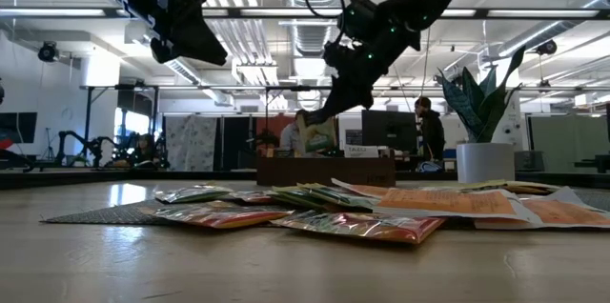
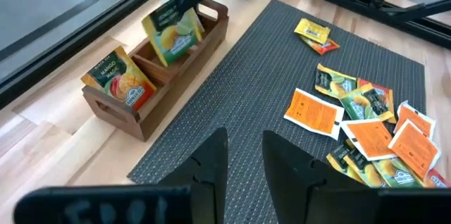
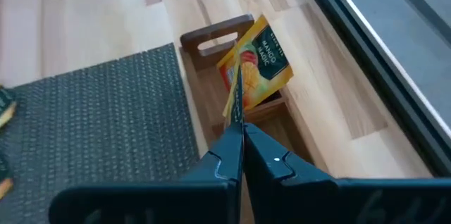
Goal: Pick & Place Tea
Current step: Put the yellow tea bag into the middle section of the wooden organizer
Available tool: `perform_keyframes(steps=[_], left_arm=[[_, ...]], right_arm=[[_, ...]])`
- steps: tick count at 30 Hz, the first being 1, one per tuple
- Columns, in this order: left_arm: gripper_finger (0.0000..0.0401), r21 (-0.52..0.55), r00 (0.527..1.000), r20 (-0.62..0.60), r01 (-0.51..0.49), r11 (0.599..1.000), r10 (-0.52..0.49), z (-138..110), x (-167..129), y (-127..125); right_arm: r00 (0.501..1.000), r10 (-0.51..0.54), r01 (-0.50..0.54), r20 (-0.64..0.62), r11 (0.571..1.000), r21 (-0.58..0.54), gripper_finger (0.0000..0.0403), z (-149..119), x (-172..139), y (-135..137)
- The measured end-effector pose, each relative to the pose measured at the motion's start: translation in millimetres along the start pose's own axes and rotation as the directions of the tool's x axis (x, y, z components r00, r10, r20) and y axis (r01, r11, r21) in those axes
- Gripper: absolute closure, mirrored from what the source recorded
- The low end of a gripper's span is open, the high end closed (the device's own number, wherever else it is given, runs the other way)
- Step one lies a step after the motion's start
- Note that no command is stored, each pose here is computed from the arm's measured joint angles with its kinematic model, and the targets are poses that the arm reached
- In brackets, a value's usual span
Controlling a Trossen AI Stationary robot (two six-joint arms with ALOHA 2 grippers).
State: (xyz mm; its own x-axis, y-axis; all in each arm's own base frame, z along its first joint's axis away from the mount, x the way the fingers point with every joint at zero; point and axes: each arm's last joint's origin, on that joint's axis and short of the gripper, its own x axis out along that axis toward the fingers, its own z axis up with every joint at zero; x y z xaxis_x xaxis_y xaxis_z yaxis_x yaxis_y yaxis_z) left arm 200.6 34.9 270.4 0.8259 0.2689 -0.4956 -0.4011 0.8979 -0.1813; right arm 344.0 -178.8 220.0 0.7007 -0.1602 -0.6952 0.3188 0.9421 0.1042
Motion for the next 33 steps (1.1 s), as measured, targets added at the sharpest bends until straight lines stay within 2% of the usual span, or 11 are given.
perform_keyframes(steps=[5,12,18,33], left_arm=[[0.0317,0.0,1.0,0.002,-0.014,1.0,0.014,-0.1,0.1,0.4],[0.0317,-0.001,1.0,0.003,-0.016,1.0,0.016,-0.1,0.1,0.6],[0.0317,-0.001,1.0,0.001,-0.019,1.0,0.019,-0.3,0.1,0.7],[0.0317,-0.024,0.999,0.008,-0.041,0.999,0.041,0.0,0.3,1.4]], right_arm=[[1.0,-0.023,0.022,-0.012,0.999,-0.029,0.0394,-0.4,11.2,-9.7],[0.997,-0.048,0.049,-0.053,0.999,0.007,0.0394,-9.1,18.5,-28.4],[0.998,-0.058,0.057,-0.028,0.998,-0.032,0.0394,-5.3,11.8,-33.3],[0.995,-0.053,0.052,-0.082,0.998,-0.019,0.0394,-17.1,25.6,-36.7]])
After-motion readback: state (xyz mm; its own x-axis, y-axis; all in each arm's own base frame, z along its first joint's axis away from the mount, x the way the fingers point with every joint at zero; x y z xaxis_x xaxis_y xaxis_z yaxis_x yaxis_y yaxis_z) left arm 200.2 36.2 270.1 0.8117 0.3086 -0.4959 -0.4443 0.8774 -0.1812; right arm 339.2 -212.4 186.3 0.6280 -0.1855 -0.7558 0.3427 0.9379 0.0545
